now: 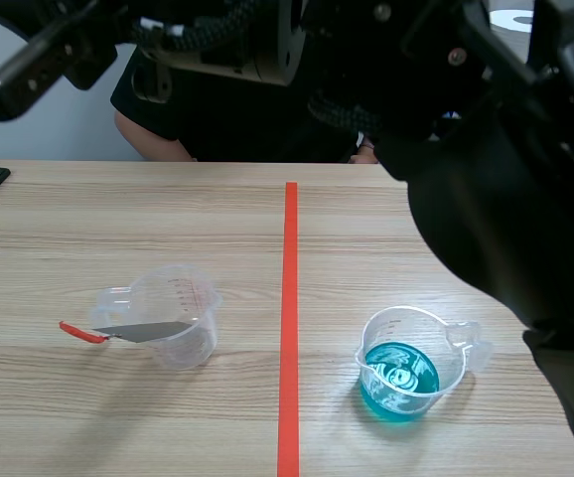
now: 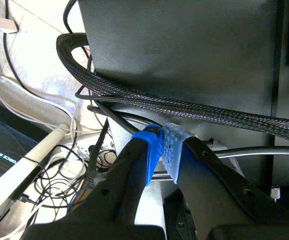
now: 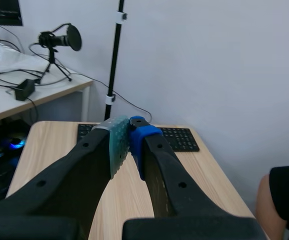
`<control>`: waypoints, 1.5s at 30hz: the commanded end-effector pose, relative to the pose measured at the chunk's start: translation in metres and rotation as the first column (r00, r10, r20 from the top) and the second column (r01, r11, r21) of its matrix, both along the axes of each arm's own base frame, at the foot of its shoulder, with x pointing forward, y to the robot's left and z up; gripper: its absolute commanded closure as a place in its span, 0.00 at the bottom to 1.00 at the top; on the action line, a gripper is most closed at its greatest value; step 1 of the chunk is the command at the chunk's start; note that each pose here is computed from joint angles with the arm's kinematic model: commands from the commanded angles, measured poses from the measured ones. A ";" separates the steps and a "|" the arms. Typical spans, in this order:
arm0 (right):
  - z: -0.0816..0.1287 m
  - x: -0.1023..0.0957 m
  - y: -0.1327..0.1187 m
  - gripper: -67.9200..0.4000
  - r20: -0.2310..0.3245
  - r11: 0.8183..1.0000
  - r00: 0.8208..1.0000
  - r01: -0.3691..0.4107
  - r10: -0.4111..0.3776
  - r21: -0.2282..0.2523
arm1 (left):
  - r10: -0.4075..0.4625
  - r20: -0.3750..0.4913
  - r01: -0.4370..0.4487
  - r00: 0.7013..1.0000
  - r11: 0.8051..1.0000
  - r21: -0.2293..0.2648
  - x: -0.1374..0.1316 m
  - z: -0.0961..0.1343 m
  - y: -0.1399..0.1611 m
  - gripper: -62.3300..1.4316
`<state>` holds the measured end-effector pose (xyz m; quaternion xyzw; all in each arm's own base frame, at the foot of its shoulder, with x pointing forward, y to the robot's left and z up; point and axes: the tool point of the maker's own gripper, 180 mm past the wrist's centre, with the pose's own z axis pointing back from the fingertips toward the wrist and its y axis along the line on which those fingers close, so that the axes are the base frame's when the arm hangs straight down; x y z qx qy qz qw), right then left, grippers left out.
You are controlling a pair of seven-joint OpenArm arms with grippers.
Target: Do the redox reaction experiment.
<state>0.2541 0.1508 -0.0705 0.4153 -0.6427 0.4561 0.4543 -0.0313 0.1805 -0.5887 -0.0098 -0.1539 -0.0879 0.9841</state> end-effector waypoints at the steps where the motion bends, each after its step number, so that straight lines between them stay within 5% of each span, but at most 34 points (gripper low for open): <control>1: 0.020 0.003 -0.001 0.98 0.019 0.999 1.000 0.003 -0.004 0.048 | 0.002 0.017 -0.002 1.000 1.000 0.000 0.007 0.001 0.001 0.91; 10: 0.045 0.007 0.001 0.98 -0.009 0.995 1.000 -0.003 0.003 0.097 | 0.002 0.017 -0.002 1.000 1.000 0.000 0.007 0.001 0.001 0.91; 23: 0.045 0.006 0.002 0.97 -0.009 0.995 1.000 -0.006 0.007 0.099 | 0.002 0.017 -0.002 1.000 1.000 0.000 0.007 0.001 0.001 0.91; 26: 0.044 0.005 0.002 0.73 -0.011 0.995 1.000 -0.008 0.009 0.096 | 0.002 0.017 -0.002 1.000 1.000 0.000 0.007 0.001 0.001 0.91; 30: 0.040 0.004 -0.001 0.03 -0.030 0.992 0.999 -0.008 0.012 0.122 | 0.002 0.017 -0.002 1.000 1.000 0.000 0.007 0.001 0.001 0.91; 34: 0.026 0.005 -0.007 0.00 -0.060 0.994 0.998 0.005 0.002 0.112 | 0.002 0.018 -0.002 1.000 1.000 -0.001 0.007 0.001 0.001 0.91; 45: -0.032 -0.009 -0.036 0.00 -0.124 0.999 0.992 0.026 -0.029 -0.027 | 0.002 0.018 -0.002 1.000 1.000 -0.001 0.007 0.001 0.001 0.91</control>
